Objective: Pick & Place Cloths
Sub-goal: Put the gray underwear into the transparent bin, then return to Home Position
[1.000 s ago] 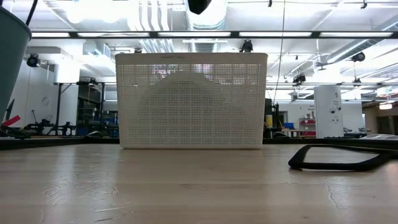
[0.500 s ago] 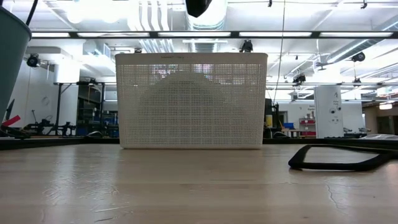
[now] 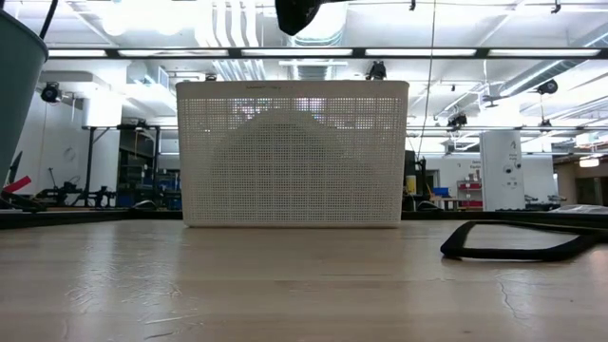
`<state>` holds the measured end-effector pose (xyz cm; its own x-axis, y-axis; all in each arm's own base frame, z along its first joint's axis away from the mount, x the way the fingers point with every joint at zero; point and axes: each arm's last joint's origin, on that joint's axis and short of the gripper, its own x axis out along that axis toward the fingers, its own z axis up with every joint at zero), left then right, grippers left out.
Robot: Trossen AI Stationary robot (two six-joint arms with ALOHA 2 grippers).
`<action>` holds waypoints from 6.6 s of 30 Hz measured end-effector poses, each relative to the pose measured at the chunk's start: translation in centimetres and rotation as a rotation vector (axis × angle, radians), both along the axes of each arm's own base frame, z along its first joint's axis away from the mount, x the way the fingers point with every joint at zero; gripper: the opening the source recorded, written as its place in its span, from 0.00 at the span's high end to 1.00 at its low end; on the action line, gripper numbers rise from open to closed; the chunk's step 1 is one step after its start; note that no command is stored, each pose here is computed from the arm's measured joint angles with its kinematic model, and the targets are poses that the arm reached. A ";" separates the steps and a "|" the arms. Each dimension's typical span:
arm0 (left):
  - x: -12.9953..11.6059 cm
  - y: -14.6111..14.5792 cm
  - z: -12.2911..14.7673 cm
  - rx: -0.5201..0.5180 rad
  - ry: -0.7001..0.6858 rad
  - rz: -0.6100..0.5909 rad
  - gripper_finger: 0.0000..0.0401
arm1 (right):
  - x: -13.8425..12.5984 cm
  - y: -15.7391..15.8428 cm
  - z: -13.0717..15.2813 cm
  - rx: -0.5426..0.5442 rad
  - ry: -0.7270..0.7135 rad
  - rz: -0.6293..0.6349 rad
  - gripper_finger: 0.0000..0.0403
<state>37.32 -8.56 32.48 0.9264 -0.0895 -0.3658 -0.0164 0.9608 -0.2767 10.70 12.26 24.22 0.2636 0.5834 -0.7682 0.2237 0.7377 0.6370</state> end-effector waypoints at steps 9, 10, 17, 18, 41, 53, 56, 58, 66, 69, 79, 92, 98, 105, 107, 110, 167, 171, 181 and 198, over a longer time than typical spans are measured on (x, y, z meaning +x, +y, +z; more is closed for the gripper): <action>0.0 0.0 0.0 -0.011 0.001 0.008 0.48 | 0.3 0.3 1.4 0.037 -0.078 0.041 0.55; 0.0 0.1 0.0 -0.011 0.001 0.010 0.48 | 0.3 0.3 1.7 0.038 -0.097 0.054 0.56; 0.0 0.2 0.0 -0.011 0.001 0.012 0.48 | 0.6 0.4 4.7 0.056 -0.266 0.154 0.62; 0.0 0.2 0.0 -0.011 0.001 0.012 0.48 | 0.7 0.4 5.3 0.043 -0.318 0.174 0.62; -3.2 1.2 -0.2 0.130 -0.083 -0.108 0.99 | 9.4 -4.7 7.5 -0.540 -1.066 0.109 0.98; -12.3 3.4 -3.8 0.120 -0.315 -0.069 0.98 | 6.9 -6.1 9.5 -0.629 -1.217 0.079 0.98; -14.3 4.0 -5.1 0.090 -0.353 -0.053 0.98 | 6.2 -6.3 9.3 -0.641 -1.273 0.055 0.98; -15.8 4.3 -5.5 0.082 -0.381 -0.050 0.98 | 5.7 -6.6 9.0 -0.646 -1.299 0.048 0.98; -20.4 5.3 -7.2 0.063 -0.457 -0.027 0.98 | 3.1 -7.7 6.6 -0.658 -1.369 -0.008 0.98; -21.6 5.6 -7.7 0.059 -0.485 -0.015 0.98 | 2.0 -8.3 5.9 -0.669 -1.397 -0.044 0.98; -24.2 6.2 -9.3 0.023 -0.563 -0.003 0.98 | -0.3 -9.5 3.0 -0.699 -1.442 -0.093 0.98; -26.2 6.6 -12.8 0.025 -0.670 0.004 0.97 | -2.5 -10.1 -0.3 -0.661 -1.523 -0.159 0.98; -26.4 6.6 -12.8 0.053 -0.673 0.007 0.97 | -2.9 -10.3 -1.6 -0.651 -1.559 -0.187 0.98; -26.2 6.6 -13.8 0.135 -0.573 -0.010 0.97 | -2.4 -10.3 -2.4 -0.651 -1.517 -0.280 0.98; -26.1 6.6 -14.2 0.139 -0.536 -0.014 0.96 | -2.3 -10.3 -2.3 -0.655 -1.539 -0.291 0.98; -26.1 6.6 -14.7 0.139 -0.481 -0.019 0.97 | -2.4 -10.4 -2.3 -0.715 -1.564 -0.259 0.98; -26.0 6.6 -15.9 0.157 -0.363 -0.033 0.97 | -2.3 -10.3 -2.5 -0.727 -1.556 -0.245 0.98; -26.0 6.6 -15.9 0.157 -0.364 -0.033 0.97 | -2.3 -10.3 -2.5 -0.727 -1.556 -0.245 0.98; -26.0 6.6 -15.8 0.156 -0.366 -0.033 0.97 | -2.3 -10.3 -2.5 -0.727 -1.556 -0.245 0.98; -26.0 6.6 -15.8 0.156 -0.367 -0.032 0.97 | -2.3 -10.3 -2.5 -0.727 -1.556 -0.245 0.98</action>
